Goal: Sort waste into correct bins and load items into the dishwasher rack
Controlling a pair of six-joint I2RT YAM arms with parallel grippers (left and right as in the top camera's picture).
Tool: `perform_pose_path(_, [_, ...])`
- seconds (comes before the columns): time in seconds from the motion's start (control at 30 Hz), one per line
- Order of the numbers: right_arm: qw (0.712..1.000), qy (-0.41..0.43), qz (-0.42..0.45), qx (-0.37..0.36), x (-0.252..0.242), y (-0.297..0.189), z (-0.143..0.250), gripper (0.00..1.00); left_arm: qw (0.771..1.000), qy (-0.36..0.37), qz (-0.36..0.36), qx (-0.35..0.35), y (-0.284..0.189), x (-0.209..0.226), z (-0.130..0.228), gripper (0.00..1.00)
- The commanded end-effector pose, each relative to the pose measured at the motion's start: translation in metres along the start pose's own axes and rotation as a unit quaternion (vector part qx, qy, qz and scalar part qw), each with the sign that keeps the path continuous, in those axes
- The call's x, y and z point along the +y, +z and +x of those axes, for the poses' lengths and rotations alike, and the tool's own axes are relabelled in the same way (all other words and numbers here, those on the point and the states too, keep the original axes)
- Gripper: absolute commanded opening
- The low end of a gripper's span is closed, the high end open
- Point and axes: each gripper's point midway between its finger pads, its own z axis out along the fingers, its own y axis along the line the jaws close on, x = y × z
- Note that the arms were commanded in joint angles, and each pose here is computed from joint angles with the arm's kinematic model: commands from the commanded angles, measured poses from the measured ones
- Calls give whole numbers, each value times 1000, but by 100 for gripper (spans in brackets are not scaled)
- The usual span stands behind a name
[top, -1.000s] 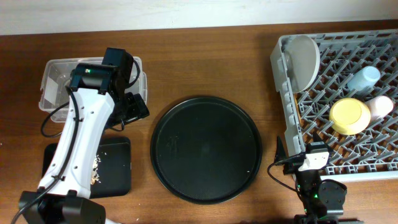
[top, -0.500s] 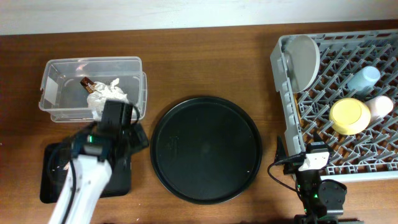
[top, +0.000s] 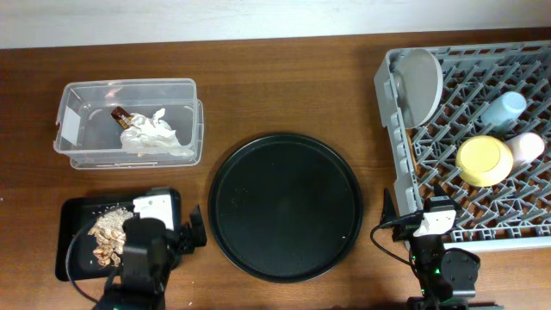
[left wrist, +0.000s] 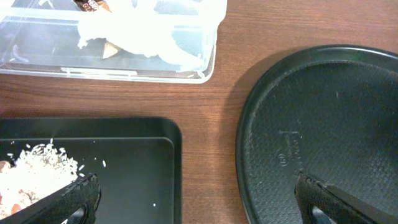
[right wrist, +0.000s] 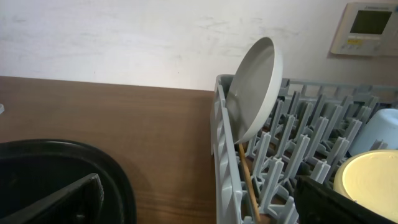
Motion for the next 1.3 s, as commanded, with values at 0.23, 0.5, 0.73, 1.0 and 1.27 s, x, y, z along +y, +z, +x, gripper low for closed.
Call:
perform_pose_path(0.23, [1000,0,8,2,-3,0,2,99,999,10,20,-37,1,0,28,99])
perform_pose_path(0.5, [1000,0,8,2,-3,0,2,99,991,-4,32,-132,8,-2,13,99])
perform_pose_path(0.73, [1000,0,8,2,-3,0,2,98,974,-10,53,-221,5,-9,-10,99])
perform_pose_path(1.0, [1000,1,8,2,-3,0,2,99,953,15,62,-297,-15,-13,-35,99])
perform_pose_path(1.27, [1000,1,8,2,-3,0,2,99,937,89,76,-330,-21,-18,-44,99])
